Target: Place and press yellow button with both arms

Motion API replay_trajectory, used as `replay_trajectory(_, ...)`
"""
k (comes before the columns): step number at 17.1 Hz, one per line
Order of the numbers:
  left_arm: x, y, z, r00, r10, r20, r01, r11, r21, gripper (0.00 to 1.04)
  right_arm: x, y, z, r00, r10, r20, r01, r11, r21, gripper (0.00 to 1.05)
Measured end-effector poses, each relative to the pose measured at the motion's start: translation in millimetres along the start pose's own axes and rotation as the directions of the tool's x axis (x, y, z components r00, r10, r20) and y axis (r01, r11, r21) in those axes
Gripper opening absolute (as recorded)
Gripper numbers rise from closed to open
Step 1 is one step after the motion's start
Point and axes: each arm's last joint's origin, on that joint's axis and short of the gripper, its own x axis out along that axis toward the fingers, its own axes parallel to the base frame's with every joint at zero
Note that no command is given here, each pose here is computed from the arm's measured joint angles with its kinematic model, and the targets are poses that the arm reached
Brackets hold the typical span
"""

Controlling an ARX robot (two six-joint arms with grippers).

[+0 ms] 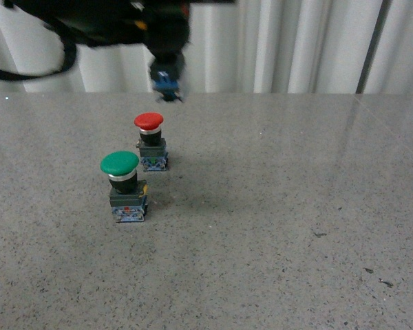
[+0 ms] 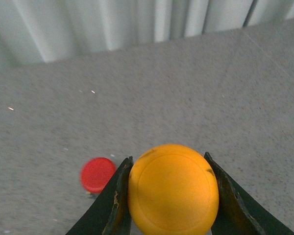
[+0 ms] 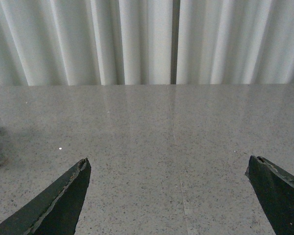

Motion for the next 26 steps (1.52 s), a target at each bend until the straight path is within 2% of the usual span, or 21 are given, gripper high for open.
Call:
replay_trajectory(4,32,-50,-32,0.994,-0.049,-0.096,0.042,0.997,-0.071,0.34,0,0,0,1.0,0.0,0.0,0.0,1.0,0.0,0.98)
replay_trajectory(7,41,-71,-47,0.99,-0.065,-0.128,0.05,0.993,-0.111,0.34,0,0,0,1.0,0.0,0.0,0.0,1.0,0.0,0.98)
replay_trajectory(14,53,-79,-69,0.978,-0.031,-0.204,-0.001,0.988,-0.153,0.34,0,0,0,1.0,0.0,0.0,0.0,1.0,0.0,0.98)
replay_trajectory(15,53,-79,-71,0.976,-0.026,-0.218,-0.008,0.988,-0.156,0.41,0,0,0,1.0,0.0,0.0,0.0,1.0,0.0,0.98)
replay_trajectory(16,54,-80,-71,0.977,-0.029,-0.212,-0.006,0.987,-0.161,0.62,0,0,0,1.0,0.0,0.0,0.0,1.0,0.0,0.98)
replay_trajectory(17,53,-80,-69,0.979,-0.034,-0.199,0.003,0.988,-0.155,0.82,0,0,0,1.0,0.0,0.0,0.0,1.0,0.0,0.98)
replay_trajectory(18,46,-78,-56,0.989,-0.016,-0.145,-0.003,0.991,-0.13,1.0,0,0,0,1.0,0.0,0.0,0.0,1.0,0.0,0.98)
replay_trajectory(19,35,-69,-37,0.998,0.014,-0.063,-0.022,0.992,-0.122,0.97,0,0,0,1.0,0.0,0.0,0.0,1.0,0.0,0.98)
replay_trajectory(22,10,-50,-7,0.993,0.075,0.089,-0.066,0.993,-0.098,0.98,0,0,0,1.0,0.0,0.0,0.0,1.0,0.0,0.98)
replay_trajectory(24,-7,-32,8,0.98,0.127,0.153,-0.114,0.989,-0.09,0.98,0,0,0,1.0,0.0,0.0,0.0,1.0,0.0,0.98)
replay_trajectory(26,-31,-2,21,0.943,0.23,0.241,-0.213,0.973,-0.093,0.98,0,0,0,1.0,0.0,0.0,0.0,1.0,0.0,0.98)
